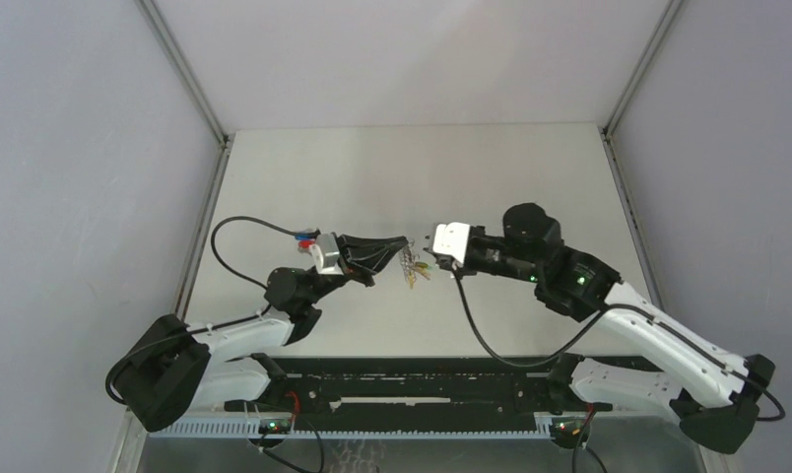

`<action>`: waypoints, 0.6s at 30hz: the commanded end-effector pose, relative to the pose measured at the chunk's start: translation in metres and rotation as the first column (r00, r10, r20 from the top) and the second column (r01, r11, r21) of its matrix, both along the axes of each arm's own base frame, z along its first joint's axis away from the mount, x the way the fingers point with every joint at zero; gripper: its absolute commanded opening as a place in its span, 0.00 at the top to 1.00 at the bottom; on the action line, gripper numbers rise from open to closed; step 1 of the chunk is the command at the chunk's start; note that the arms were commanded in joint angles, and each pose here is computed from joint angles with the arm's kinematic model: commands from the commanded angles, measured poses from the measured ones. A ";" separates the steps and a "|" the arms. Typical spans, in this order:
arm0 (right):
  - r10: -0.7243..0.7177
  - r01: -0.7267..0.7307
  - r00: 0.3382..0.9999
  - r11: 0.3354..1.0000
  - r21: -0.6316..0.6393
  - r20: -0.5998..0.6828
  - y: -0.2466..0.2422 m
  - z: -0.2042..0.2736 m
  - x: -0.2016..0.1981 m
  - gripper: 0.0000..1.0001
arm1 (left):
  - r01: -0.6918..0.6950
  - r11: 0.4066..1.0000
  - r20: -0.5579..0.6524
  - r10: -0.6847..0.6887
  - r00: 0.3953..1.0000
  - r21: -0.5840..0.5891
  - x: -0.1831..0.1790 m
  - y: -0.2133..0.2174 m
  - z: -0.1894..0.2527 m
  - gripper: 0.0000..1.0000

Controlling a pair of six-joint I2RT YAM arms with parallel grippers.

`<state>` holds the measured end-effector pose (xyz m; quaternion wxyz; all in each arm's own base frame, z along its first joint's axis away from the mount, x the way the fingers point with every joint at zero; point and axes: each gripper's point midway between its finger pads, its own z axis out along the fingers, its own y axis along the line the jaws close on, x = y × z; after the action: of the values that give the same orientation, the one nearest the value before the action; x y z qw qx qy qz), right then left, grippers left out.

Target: Put the keys on the keyring

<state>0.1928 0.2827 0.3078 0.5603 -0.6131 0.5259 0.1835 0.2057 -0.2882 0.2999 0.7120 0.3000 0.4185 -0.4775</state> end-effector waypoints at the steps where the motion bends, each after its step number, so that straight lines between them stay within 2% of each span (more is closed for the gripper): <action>1: 0.055 -0.052 0.998 0.992 0.116 -0.025 -0.012 0.014 -0.006 0.76 | 0.022 0.999 0.075 -0.020 0.997 -0.025 -0.012 0.003 0.011 1.00; 7: 0.135 -0.124 0.989 0.979 0.162 -0.057 -0.008 0.014 -0.005 0.73 | 0.067 0.998 0.093 -0.065 0.994 -0.015 -0.020 0.000 0.014 1.00; 18: 0.223 -0.200 0.968 0.962 0.185 -0.112 0.003 0.004 -0.001 0.75 | 0.118 0.993 0.110 -0.117 0.987 -0.002 -0.028 -0.005 0.017 1.00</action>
<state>0.1977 0.2794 0.3004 0.5441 -0.6002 0.5029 0.3014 0.1888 -0.2952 0.2952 0.6904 0.3411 0.4014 -0.4959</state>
